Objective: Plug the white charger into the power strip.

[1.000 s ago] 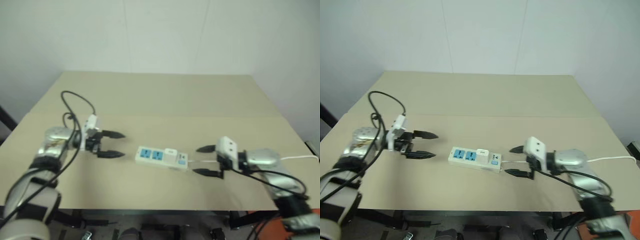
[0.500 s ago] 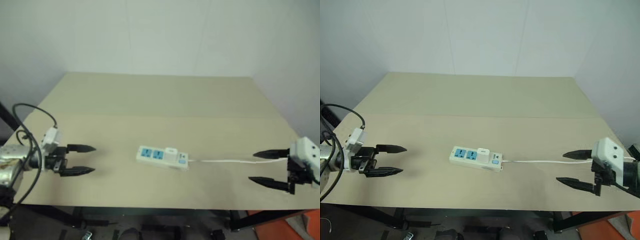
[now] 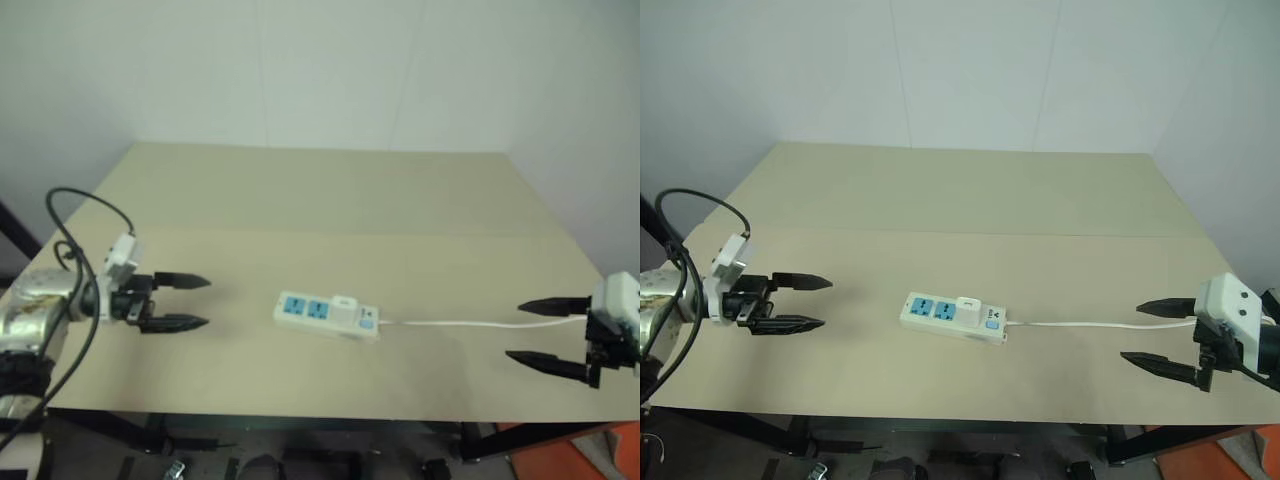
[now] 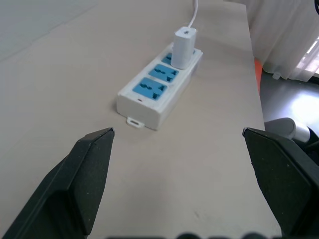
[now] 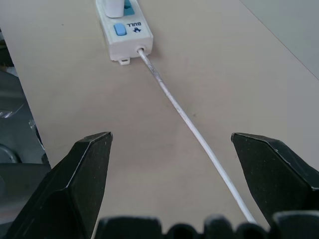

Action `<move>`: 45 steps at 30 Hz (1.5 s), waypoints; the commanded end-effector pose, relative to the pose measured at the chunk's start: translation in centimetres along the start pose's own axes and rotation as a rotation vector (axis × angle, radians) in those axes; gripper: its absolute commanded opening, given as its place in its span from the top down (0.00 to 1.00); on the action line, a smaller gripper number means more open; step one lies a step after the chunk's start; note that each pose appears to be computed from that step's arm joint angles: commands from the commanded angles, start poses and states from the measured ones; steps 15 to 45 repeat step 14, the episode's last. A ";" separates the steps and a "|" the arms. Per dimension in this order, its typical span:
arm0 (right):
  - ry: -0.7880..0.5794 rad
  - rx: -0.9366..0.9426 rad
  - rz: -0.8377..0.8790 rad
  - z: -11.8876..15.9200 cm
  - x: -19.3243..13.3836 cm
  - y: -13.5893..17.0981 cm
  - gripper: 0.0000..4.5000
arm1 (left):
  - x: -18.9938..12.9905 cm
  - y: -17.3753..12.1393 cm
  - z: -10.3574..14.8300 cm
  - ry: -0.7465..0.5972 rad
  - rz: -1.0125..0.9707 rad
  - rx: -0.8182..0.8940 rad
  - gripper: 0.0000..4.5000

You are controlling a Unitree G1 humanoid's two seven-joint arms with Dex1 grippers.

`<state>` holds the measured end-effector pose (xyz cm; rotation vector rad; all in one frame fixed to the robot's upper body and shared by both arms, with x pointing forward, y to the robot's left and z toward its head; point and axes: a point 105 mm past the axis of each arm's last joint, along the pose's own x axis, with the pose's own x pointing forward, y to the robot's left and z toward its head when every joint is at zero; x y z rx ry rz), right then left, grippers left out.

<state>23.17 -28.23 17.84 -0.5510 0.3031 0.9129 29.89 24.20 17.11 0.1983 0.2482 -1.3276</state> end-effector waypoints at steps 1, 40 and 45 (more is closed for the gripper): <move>0.019 -0.025 -0.022 0.4 -0.6 -0.4 0.01 | 0.3 0.5 0.6 0.008 -0.014 -0.008 0.00; 0.057 -0.019 -0.010 -0.1 -0.7 0.1 0.01 | 2.1 2.6 1.3 0.034 -0.042 0.012 0.00; 0.057 -0.019 -0.010 -0.1 -0.7 0.1 0.01 | 2.1 2.6 1.3 0.034 -0.042 0.012 0.00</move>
